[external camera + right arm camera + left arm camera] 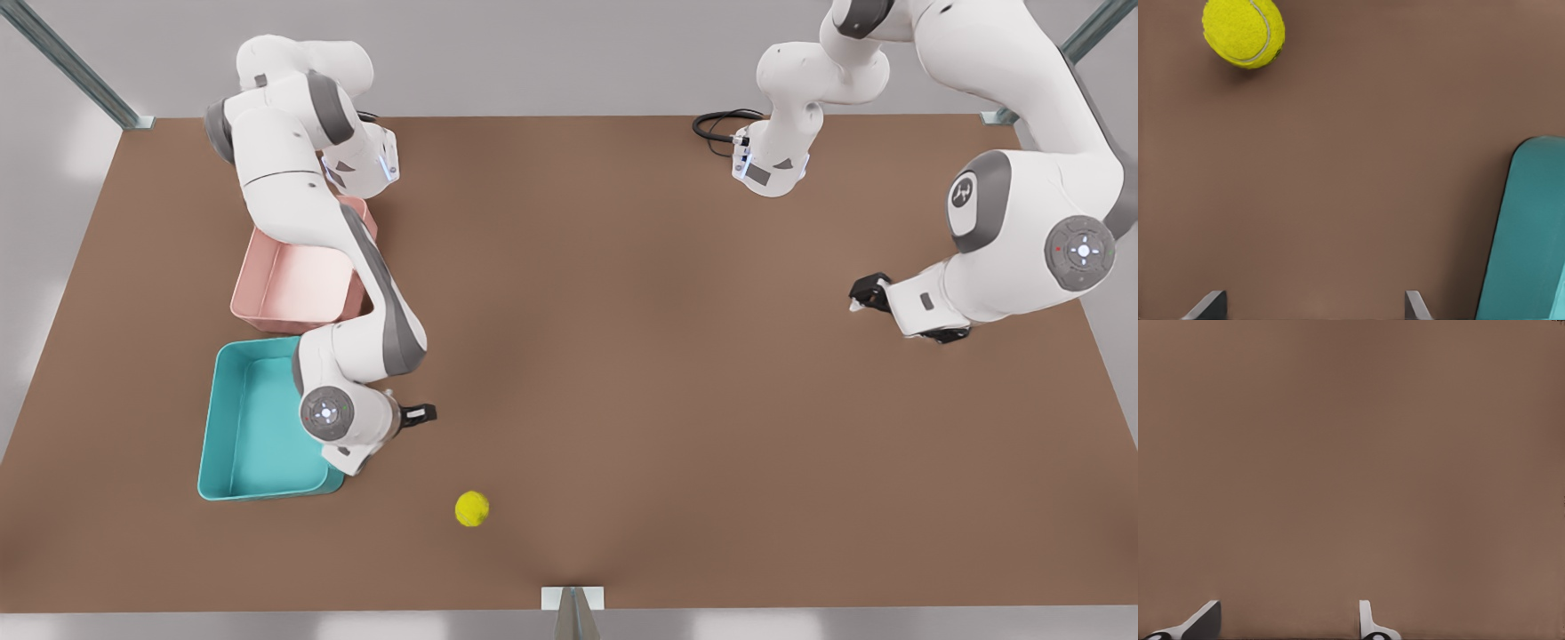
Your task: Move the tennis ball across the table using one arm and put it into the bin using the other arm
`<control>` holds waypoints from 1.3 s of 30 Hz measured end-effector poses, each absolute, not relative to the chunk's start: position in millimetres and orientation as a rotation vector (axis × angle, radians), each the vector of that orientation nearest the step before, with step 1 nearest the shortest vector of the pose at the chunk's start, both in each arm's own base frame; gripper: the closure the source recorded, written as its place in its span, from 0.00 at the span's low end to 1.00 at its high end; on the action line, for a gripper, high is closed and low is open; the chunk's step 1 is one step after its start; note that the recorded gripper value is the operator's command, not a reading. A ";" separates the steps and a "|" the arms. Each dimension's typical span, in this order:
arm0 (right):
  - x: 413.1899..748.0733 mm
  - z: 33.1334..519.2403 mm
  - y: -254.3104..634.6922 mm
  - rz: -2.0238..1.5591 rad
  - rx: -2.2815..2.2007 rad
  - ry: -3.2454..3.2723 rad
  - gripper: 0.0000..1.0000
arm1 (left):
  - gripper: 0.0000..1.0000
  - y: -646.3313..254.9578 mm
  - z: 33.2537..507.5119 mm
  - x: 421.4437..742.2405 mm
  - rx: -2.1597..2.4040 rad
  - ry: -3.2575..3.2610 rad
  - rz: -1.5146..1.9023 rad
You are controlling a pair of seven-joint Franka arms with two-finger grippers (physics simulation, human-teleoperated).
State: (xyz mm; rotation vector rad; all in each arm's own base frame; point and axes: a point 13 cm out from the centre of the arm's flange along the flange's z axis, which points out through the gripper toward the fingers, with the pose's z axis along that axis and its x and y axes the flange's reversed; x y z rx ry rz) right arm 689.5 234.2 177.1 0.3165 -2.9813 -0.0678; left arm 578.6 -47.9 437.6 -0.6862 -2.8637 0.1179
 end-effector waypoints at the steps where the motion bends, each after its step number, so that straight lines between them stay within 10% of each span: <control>1: 703.6 167.2 250.5 -0.098 0.320 -3.018 0.00 | 0.00 -47.6 436.6 576.2 -0.643 -2.861 0.116; 15: 825.9 98.4 307.7 -0.338 0.431 -3.528 0.00 | 0.00 -25.6 428.5 564.0 -0.205 -2.853 0.085; 39: 840.0 62.8 309.2 -0.372 0.527 -3.666 0.00 | 0.00 -21.3 423.0 558.6 0.034 -2.832 0.053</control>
